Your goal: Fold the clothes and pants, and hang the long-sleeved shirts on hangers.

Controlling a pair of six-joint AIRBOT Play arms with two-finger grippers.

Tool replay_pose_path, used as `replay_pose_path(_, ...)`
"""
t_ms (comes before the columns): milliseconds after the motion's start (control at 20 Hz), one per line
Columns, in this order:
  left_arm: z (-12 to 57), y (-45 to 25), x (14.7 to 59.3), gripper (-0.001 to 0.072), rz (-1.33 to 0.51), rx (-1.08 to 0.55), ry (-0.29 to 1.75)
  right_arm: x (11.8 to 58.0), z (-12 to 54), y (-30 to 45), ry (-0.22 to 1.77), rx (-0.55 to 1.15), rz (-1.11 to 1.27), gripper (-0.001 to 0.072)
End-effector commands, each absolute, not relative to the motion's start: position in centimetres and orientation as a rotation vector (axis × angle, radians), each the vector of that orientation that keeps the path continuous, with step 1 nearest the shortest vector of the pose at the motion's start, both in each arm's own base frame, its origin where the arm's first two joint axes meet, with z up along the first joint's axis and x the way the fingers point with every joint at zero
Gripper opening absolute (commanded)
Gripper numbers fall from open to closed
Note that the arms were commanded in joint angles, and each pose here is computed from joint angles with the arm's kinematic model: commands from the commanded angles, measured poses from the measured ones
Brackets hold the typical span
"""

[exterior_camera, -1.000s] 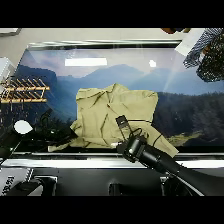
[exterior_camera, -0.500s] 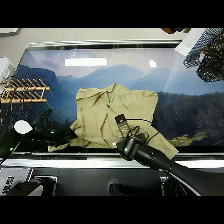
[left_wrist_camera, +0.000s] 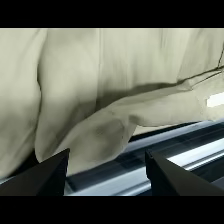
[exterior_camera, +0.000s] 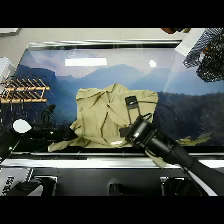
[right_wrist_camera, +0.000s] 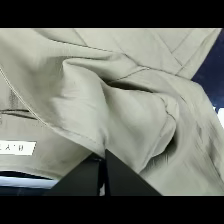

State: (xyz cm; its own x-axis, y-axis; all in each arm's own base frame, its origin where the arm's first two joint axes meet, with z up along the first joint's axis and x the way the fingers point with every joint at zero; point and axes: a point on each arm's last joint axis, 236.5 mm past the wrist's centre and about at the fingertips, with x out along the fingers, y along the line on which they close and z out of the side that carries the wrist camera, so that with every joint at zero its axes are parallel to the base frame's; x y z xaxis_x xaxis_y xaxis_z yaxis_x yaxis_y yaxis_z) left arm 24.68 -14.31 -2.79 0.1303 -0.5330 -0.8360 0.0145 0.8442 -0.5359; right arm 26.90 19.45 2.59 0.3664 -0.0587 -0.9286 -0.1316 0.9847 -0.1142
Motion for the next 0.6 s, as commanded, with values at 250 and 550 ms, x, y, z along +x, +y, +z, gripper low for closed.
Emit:
replay_pose_path(250, 5.3, -1.3, 30.8, 0.0551, -0.125, -0.434, 1.209, 25.4, 3.6, 21.6, 1.318, -0.007, 0.165, 0.0030)
replay_pose_path(550, 10.4, 15.2, 31.3, 0.0555, 0.238, -0.349, 1.068, 25.9, 4.1, 23.8, 1.287, 0.081, 0.220, 0.0030)
